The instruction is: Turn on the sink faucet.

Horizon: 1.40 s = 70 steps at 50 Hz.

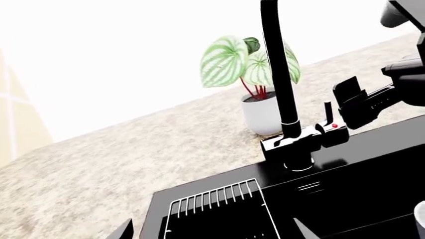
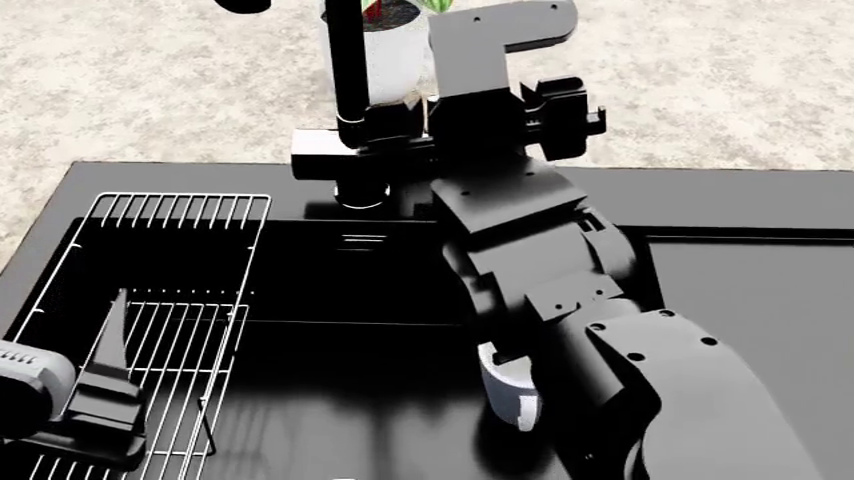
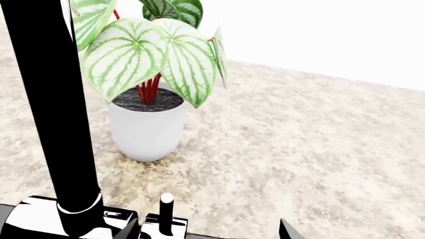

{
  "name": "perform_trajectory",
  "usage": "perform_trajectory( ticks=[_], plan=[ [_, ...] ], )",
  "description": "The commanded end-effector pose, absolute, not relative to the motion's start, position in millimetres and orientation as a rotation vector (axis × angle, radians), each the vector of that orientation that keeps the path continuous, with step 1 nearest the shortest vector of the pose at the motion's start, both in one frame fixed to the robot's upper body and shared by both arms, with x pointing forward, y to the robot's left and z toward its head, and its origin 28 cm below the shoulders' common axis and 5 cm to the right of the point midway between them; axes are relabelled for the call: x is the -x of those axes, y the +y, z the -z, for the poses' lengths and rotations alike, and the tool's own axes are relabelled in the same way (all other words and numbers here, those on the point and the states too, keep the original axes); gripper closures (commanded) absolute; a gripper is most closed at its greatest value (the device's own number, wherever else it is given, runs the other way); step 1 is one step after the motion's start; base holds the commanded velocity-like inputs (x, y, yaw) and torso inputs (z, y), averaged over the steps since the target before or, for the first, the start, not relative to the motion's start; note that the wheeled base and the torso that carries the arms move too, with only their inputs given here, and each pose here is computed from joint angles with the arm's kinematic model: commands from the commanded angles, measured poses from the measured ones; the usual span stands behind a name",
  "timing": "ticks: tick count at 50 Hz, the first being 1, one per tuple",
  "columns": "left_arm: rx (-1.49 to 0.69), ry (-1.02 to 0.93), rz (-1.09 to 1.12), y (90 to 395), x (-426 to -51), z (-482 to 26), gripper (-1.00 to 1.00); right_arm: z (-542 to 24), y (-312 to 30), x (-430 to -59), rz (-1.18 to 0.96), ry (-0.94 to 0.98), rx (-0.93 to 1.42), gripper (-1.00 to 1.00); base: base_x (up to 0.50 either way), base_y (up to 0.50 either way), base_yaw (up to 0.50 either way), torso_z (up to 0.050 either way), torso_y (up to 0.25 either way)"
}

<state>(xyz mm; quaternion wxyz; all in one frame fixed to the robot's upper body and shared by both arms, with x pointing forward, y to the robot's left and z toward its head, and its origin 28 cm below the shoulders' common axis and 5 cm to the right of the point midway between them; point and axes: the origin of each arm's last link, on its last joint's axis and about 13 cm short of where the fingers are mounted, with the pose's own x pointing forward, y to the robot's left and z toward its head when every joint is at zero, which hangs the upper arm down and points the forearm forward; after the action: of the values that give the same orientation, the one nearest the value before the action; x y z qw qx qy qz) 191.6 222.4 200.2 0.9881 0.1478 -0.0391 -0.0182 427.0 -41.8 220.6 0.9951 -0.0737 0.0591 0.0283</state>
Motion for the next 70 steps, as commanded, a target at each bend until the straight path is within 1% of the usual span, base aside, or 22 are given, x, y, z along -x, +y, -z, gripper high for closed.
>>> perform_trajectory(
  ticks=[1,23,52,70],
  plan=[
    [-0.266,-0.098,0.074,220.5,-189.6,-200.1,-1.0,-233.4,-31.4,-426.5,-0.086,0.094,0.168,-1.0,0.0,0.0,0.0,0.0,0.0],
    [-0.269,-0.11,0.093,218.4,-183.8,-200.5,-1.0,-248.4,-29.7,-427.1,-0.09,0.064,0.175,-1.0,0.0,0.0,0.0,0.0,0.0],
    [-0.291,-0.156,0.115,213.1,-167.4,-210.3,-1.0,-256.2,-27.0,-426.9,-0.112,0.047,0.149,-1.0,0.0,0.0,0.0,0.033,-0.078],
    [-0.312,-0.152,0.149,208.4,-164.9,-202.7,-1.0,-250.1,-26.8,-426.4,-0.122,0.06,0.163,-1.0,0.0,0.0,0.0,0.034,-0.078]
  ],
)
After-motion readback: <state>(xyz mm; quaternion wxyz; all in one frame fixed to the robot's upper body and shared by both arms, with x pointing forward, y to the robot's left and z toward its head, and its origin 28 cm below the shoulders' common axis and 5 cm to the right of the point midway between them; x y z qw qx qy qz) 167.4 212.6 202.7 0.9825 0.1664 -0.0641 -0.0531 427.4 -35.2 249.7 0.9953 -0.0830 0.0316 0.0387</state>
